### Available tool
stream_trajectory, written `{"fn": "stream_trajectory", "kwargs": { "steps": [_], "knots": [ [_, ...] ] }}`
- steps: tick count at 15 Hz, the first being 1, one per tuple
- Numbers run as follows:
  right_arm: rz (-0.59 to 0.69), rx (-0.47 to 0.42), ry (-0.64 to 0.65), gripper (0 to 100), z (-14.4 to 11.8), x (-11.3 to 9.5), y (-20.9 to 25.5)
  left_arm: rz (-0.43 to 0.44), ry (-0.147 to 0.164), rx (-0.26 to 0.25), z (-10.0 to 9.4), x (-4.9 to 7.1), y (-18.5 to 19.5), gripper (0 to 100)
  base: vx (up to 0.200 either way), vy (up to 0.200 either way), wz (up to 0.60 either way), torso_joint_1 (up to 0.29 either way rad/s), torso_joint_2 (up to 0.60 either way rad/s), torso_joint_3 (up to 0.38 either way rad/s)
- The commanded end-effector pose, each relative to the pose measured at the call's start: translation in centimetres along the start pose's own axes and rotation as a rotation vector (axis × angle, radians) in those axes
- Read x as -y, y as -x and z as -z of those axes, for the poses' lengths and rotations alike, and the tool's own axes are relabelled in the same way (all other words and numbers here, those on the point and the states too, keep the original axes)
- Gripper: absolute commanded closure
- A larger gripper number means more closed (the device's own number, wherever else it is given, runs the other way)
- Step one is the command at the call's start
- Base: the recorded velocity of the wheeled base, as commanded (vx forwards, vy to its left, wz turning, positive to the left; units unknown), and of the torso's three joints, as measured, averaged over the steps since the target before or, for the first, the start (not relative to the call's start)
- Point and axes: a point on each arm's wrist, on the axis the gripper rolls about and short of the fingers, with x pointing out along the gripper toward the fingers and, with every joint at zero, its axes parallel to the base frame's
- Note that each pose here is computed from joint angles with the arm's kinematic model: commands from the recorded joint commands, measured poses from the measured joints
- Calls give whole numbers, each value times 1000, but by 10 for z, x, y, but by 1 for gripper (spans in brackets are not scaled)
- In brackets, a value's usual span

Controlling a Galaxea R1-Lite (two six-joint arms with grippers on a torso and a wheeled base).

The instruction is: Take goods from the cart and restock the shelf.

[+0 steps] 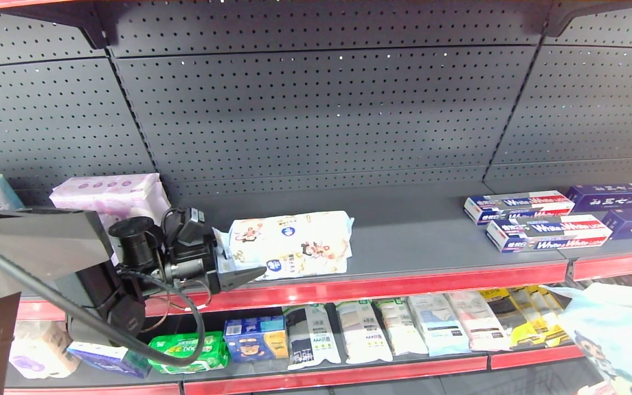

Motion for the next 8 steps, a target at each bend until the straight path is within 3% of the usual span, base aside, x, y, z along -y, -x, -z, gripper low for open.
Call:
{"fn": "stream_trajectory", "kwargs": {
  "steps": [1,5,8],
  "knots": [
    [-1,-1,0,100,0,0,0,-10,-15,9,-6,-1,5,0,0,0,0,0,0,0],
    [-2,-5,-1,100,2,-1,-1,-43,-26,18,-15,-2,20,0,0,0,0,0,0,0],
    [-3,-7,-1,100,2,-1,-1,-70,-17,15,-23,5,38,0,0,0,0,0,0,0]
  ]
}}
